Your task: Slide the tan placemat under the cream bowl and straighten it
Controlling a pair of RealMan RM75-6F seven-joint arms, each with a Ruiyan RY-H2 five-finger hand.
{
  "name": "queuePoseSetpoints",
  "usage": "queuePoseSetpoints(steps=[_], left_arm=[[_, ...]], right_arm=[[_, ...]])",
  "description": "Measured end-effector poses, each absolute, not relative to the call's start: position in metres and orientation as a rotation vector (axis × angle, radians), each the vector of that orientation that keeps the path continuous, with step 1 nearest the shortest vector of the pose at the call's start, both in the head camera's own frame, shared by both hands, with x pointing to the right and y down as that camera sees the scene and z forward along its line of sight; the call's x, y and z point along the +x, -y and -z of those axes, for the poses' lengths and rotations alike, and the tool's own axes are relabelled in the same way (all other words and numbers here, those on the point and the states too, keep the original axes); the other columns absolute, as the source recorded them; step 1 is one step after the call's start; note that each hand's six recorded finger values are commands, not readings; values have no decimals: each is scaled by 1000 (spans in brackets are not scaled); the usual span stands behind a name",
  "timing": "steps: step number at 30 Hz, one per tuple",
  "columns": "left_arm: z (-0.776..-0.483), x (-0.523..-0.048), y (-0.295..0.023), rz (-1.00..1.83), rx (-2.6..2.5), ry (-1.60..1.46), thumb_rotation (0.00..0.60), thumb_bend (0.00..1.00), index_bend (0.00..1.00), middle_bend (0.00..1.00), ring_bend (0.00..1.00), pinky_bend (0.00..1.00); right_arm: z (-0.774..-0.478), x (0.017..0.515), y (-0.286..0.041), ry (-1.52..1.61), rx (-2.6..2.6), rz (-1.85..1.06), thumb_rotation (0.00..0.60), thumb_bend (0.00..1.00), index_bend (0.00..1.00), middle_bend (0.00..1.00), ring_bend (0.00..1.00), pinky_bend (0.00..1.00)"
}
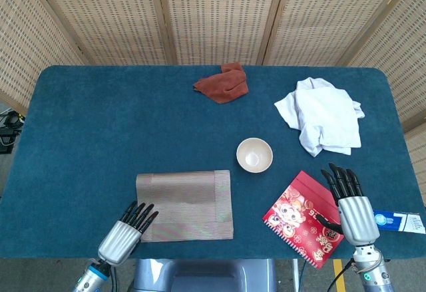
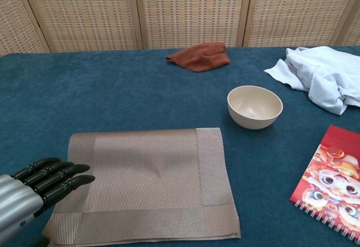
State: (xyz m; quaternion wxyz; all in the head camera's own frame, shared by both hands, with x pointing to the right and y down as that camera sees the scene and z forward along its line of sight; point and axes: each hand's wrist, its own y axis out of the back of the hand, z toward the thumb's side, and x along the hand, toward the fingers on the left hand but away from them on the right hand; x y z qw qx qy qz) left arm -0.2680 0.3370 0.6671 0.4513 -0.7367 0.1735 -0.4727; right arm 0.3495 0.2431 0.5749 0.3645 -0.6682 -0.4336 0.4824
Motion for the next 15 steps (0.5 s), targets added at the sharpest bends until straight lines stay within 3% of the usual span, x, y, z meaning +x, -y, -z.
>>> queuePoseSetpoints(steps=[15], left_arm=[[-672,-276,-336,1238,-1818,-385,600,399,40,0,0,0]], right_arm=[[-574,350,-243,1119,-1722,-1241,600,213,47,0,0,0]])
